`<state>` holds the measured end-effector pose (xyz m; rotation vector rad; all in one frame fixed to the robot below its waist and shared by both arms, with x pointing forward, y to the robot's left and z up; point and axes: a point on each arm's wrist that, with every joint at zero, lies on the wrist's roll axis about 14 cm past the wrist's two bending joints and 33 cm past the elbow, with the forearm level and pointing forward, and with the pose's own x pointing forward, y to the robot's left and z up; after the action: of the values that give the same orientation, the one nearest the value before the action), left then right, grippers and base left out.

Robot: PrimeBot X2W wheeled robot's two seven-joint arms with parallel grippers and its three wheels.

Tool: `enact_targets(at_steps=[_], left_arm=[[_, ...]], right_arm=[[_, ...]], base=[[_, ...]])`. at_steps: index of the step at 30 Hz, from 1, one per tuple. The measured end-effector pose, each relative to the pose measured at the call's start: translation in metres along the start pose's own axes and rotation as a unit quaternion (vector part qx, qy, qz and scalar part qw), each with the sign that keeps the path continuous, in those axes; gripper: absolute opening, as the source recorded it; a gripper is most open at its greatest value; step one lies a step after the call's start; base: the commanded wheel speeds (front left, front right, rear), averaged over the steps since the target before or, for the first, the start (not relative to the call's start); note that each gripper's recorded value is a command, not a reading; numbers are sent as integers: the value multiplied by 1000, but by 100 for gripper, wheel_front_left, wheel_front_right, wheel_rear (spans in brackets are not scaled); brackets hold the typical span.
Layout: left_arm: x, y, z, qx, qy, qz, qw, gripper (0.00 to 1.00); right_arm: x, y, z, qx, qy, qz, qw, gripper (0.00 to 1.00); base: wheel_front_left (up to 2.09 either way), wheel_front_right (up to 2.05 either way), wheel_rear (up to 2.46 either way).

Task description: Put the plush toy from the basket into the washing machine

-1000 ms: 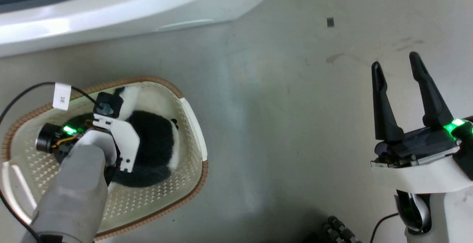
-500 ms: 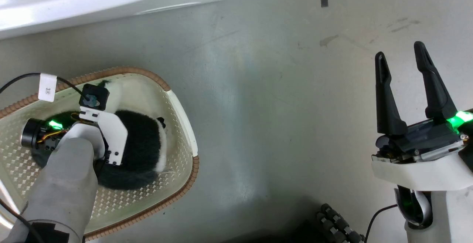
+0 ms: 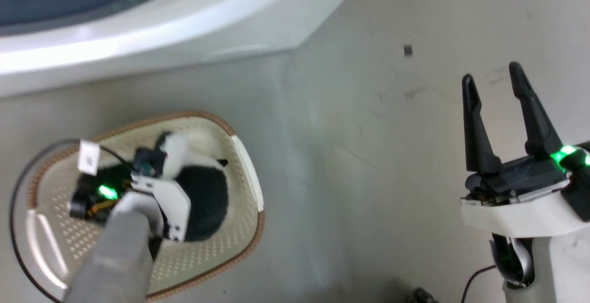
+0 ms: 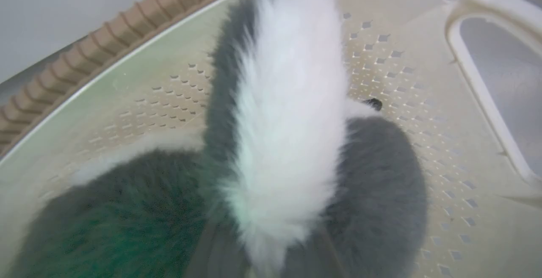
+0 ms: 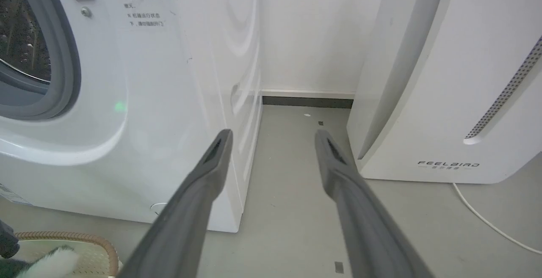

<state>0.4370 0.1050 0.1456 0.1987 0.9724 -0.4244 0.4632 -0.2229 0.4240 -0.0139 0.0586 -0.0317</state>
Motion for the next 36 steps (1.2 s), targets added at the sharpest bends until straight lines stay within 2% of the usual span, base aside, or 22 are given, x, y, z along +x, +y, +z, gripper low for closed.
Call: enact_targets(at_steps=[6, 9, 18, 25, 26, 27, 28, 35, 36], left_arm=[[-41, -6, 9, -12, -35, 7, 999, 0], [-61, -7, 27, -15, -75, 12, 997, 0], [-133, -9, 60, -36, -191, 38, 980, 0], [-184, -3, 80, -52, -270, 69, 959, 0], [-198, -2, 85, -59, -292, 77, 952, 0], [-198, -2, 85, -59, -292, 77, 952, 0], [-213, 0, 92, -64, -317, 86, 942, 0], [-259, 6, 122, -73, -400, 106, 907, 0], [-259, 6, 122, -73, -400, 106, 907, 0]], right_arm=[[-15, 3, 26, -1, -23, 3, 1000, 100], [-24, 5, 40, 0, -37, 5, 999, 100], [-46, 20, 76, 9, -78, 24, 997, 100], [-58, 31, 96, 15, -105, 39, 994, 100], [-62, 34, 100, 17, -110, 44, 993, 100], [-62, 34, 100, 17, -110, 44, 993, 100], [-65, 37, 104, 19, -115, 47, 992, 100], [-75, 41, 113, 21, -127, 55, 990, 100], [-75, 41, 113, 21, -127, 55, 990, 100]], base=[[0, 0, 0], [0, 0, 0], [0, 0, 0], [0, 0, 0], [0, 0, 0], [0, 0, 0], [0, 0, 0], [0, 0, 0], [0, 0, 0]])
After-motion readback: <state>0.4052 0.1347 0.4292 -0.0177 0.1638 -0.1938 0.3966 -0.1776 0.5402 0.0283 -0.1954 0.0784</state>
